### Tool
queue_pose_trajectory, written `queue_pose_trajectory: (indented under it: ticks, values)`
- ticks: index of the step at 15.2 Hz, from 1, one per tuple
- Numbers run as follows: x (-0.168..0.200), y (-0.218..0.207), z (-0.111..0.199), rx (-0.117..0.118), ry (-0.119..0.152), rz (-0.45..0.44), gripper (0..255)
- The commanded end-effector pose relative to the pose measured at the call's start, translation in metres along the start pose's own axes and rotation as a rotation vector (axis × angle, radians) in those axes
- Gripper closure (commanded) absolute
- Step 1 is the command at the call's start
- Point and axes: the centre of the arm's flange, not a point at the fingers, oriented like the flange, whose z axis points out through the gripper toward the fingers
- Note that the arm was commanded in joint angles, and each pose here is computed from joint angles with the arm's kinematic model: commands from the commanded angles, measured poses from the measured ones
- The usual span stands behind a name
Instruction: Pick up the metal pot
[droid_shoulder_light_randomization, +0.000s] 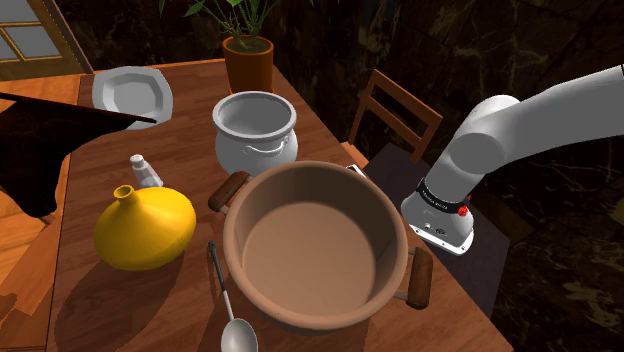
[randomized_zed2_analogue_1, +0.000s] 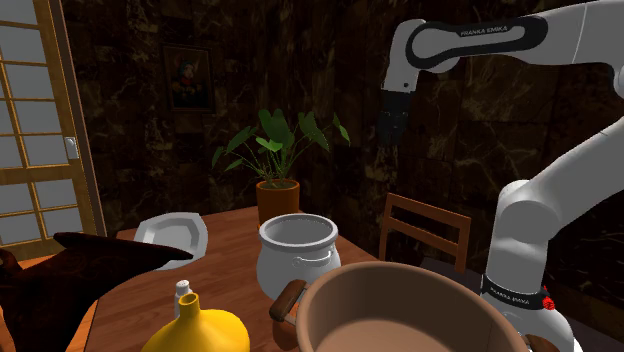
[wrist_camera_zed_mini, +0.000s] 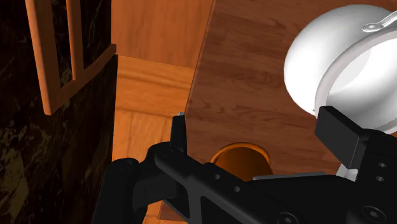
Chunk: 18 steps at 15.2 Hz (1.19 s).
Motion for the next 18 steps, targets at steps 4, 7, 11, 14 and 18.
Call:
queue_pose_trajectory:
  ticks: [4, 7, 11, 14, 18]
  values:
    - [0.011, -0.026, 0.028, 0.0, -0.006, 0.011, 0]
    - [0.023, -0.052, 0.056, -0.001, -0.013, 0.022, 0]
    - [0.039, -0.086, 0.094, -0.001, -0.021, 0.037, 0]
    - [0.05, -0.112, 0.122, -0.001, -0.028, 0.049, 0]
    - [0.066, -0.145, 0.16, -0.002, -0.036, 0.064, 0]
